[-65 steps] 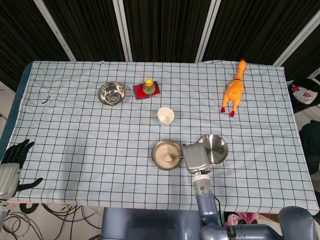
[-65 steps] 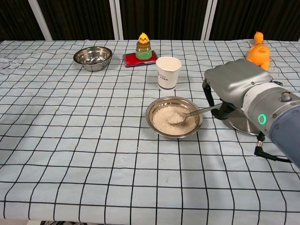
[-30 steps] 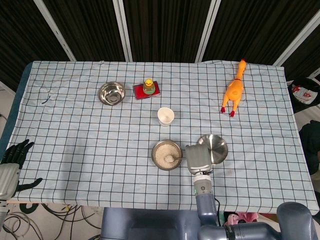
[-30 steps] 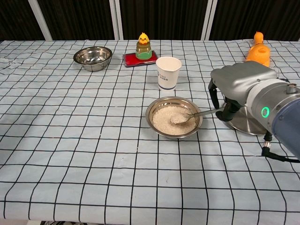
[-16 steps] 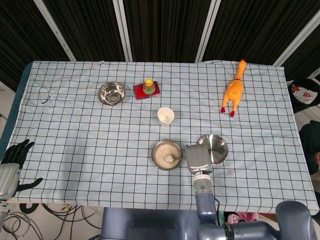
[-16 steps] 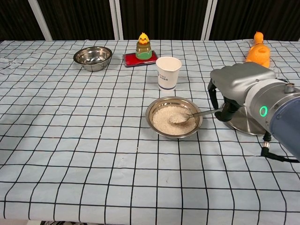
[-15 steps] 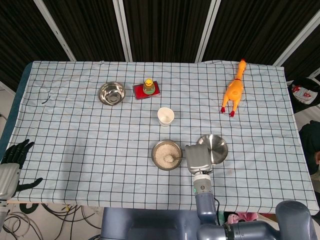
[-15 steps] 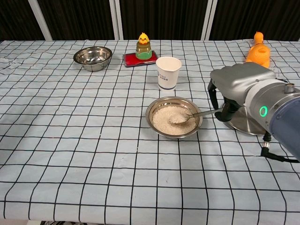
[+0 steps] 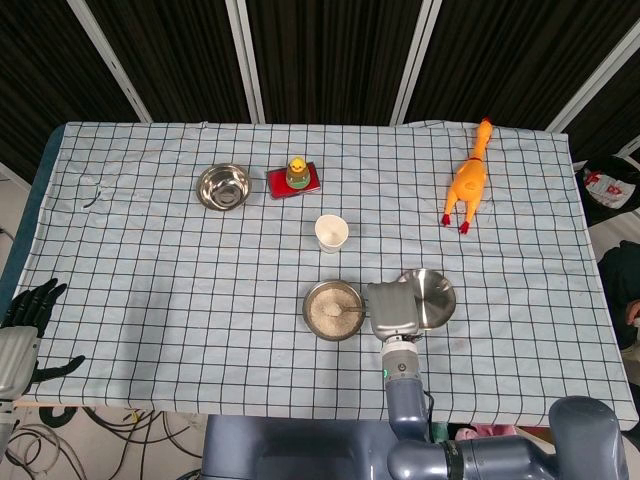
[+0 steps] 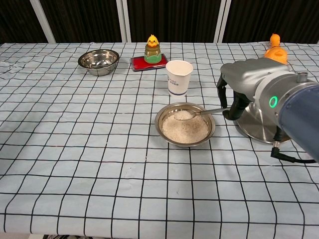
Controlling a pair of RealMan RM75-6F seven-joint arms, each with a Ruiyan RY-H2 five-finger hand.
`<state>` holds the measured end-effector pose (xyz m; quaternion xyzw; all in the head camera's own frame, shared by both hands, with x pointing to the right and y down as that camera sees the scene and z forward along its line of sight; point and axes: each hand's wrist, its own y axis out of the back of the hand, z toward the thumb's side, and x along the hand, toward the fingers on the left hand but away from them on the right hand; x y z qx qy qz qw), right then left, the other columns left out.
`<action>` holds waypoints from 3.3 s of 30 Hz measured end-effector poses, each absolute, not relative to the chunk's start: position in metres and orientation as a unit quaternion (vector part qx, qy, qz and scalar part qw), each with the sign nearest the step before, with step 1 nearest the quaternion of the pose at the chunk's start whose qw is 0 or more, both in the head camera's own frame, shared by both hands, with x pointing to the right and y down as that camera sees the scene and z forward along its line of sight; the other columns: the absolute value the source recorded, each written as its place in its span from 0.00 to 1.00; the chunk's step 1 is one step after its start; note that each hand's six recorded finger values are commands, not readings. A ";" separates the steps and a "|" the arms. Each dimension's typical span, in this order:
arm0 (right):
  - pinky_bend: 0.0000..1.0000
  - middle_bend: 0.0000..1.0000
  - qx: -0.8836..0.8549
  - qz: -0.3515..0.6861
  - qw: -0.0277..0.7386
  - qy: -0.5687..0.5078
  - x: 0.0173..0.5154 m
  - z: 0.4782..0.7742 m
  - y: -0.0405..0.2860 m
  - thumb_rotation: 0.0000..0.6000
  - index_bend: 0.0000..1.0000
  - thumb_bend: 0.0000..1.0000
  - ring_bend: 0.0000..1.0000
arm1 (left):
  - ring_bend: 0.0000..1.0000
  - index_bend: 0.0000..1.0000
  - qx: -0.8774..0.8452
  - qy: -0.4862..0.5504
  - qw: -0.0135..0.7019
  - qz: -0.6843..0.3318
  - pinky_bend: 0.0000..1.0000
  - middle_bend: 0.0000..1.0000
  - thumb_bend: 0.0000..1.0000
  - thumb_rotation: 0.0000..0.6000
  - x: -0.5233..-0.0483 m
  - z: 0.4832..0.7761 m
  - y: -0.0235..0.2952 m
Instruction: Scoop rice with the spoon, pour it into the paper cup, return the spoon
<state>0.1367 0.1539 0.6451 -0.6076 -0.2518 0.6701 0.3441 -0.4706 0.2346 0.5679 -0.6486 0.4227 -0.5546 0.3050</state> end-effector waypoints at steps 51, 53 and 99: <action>1.00 1.00 -0.518 0.707 0.379 -0.296 0.157 0.676 0.014 1.00 0.69 0.51 1.00 | 0.00 0.00 -0.644 0.440 0.279 -0.560 0.00 0.00 0.01 1.00 -0.474 0.569 0.233; 1.00 1.00 -0.516 0.705 0.389 -0.292 0.155 0.677 0.015 1.00 0.69 0.51 1.00 | 0.00 0.00 -0.644 0.442 0.278 -0.559 0.00 0.00 0.01 1.00 -0.474 0.569 0.233; 1.00 1.00 -0.350 0.533 0.766 -0.085 0.095 0.683 0.035 1.00 0.69 0.52 1.00 | 0.00 0.00 -0.654 0.447 0.262 -0.552 0.00 0.00 0.01 1.00 -0.473 0.569 0.232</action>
